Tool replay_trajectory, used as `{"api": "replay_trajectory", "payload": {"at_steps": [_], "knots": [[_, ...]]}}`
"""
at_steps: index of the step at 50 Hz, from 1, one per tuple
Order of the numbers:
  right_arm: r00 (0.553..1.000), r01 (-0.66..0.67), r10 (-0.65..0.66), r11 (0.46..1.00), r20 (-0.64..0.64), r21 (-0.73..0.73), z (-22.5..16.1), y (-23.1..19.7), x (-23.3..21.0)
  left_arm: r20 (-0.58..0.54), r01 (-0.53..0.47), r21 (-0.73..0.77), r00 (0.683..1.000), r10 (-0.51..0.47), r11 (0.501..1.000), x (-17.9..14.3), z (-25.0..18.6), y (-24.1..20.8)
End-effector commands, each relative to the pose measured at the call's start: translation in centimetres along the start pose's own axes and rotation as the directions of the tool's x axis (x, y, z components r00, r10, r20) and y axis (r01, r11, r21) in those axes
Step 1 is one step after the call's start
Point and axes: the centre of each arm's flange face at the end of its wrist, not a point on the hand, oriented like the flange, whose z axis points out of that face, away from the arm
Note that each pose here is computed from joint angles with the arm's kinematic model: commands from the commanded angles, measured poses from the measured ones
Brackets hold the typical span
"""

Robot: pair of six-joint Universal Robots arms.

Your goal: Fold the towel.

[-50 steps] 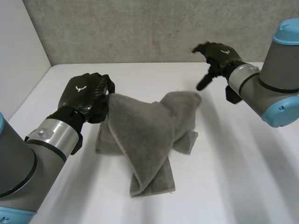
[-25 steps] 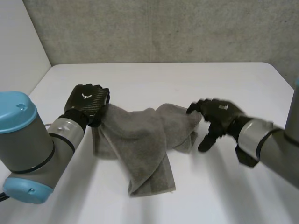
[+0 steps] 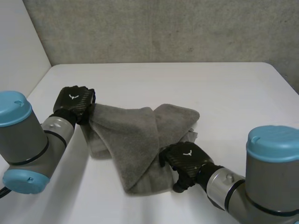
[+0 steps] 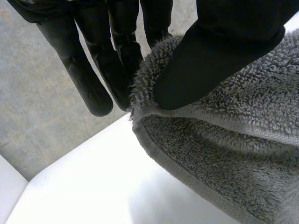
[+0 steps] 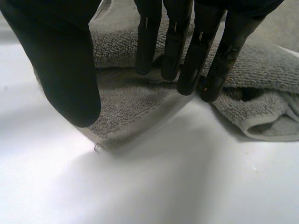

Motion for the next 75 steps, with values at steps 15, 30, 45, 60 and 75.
{"api": "replay_trajectory", "payload": {"at_steps": [15, 30, 45, 60, 75], "knots": [[0.993, 0.114, -0.114, 0.993, 0.018, 0.019, 2.6, 2.5, -0.5, -0.009, 0.000, -0.009, 1.000, 0.000, 1.000, 0.3, -0.1, 0.3], [0.990, 0.143, -0.143, 0.989, 0.014, 0.043, 3.6, 2.8, -0.5, -0.012, 0.000, -0.010, 1.000, 0.000, 1.000, 0.4, -0.1, 0.3], [0.986, 0.162, -0.164, 0.982, 0.008, 0.092, 5.2, 1.6, -0.3, -0.018, 0.001, -0.015, 1.000, -0.001, 1.000, 0.5, -0.3, 0.5], [0.984, 0.179, -0.176, 0.972, -0.032, 0.154, 5.9, -0.9, -0.1, -0.018, -0.001, -0.020, 1.000, 0.000, 1.000, 0.5, -0.3, 0.6], [0.941, 0.205, -0.111, 0.939, -0.320, 0.277, -3.3, -12.1, 7.6, 0.009, -0.023, 0.046, 1.000, 0.023, 0.999, -0.8, -2.1, -3.6]]}}
